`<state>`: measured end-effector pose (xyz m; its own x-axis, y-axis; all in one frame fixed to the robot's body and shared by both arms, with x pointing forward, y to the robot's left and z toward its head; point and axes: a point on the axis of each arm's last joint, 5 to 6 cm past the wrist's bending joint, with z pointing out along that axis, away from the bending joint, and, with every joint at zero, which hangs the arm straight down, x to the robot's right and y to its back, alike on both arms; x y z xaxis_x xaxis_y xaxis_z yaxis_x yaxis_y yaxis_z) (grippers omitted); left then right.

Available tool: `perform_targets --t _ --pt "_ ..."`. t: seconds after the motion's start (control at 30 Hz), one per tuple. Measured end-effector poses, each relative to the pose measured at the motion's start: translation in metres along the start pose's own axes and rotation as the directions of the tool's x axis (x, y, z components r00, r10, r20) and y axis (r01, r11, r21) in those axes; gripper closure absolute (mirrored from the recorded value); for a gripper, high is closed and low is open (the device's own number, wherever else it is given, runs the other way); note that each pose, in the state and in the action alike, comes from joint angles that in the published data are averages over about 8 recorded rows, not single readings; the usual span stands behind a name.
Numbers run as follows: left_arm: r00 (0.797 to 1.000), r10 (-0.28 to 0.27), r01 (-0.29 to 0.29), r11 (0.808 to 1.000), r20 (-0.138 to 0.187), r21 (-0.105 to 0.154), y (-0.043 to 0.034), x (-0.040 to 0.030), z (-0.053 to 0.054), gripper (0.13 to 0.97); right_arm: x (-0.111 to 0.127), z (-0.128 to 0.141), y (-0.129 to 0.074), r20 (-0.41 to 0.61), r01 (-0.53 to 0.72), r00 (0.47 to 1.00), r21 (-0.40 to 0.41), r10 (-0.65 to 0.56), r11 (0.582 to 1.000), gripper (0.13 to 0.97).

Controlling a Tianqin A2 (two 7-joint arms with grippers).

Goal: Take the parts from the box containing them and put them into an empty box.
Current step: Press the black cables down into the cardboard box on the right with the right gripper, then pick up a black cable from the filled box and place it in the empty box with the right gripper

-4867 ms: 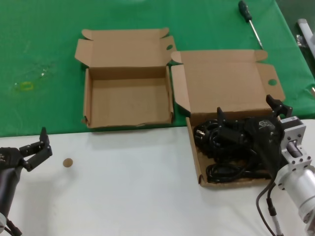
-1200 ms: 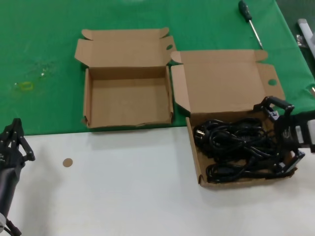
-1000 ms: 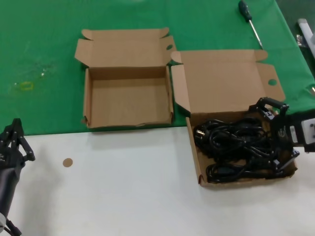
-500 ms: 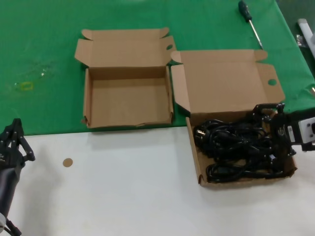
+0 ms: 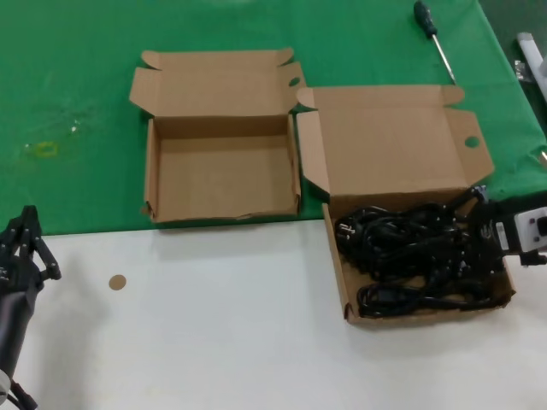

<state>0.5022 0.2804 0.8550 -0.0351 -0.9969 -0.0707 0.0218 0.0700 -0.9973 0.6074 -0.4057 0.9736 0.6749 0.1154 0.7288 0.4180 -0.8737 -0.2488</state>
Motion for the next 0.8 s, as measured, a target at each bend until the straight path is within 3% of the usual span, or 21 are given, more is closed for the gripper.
perform_targets --t 0.2,0.33,0.6,0.8 --pt "1.000 0.000 0.000 1.000 0.000 0.000 0.0000 0.0000 0.000 0.945 0.002 -0.003 -0.003 -0.007 -0.006 1.000 0.002 0.006 1.000 0.811" --pt "1.000 0.000 0.000 1.000 0.000 0.000 0.0000 0.0000 0.000 0.945 0.006 -0.009 -0.006 -0.019 -0.007 1.000 0.001 0.007 1.000 0.811" --pt "1.000 0.000 0.000 1.000 0.000 0.000 0.0000 0.0000 0.000 0.945 0.014 -0.024 -0.011 -0.041 -0.017 0.999 0.004 0.017 1.000 0.906" --pt "1.000 0.000 0.000 1.000 0.000 0.000 0.0000 0.0000 0.000 0.945 0.027 -0.038 -0.018 -0.067 -0.036 0.997 0.020 0.037 0.999 0.908"
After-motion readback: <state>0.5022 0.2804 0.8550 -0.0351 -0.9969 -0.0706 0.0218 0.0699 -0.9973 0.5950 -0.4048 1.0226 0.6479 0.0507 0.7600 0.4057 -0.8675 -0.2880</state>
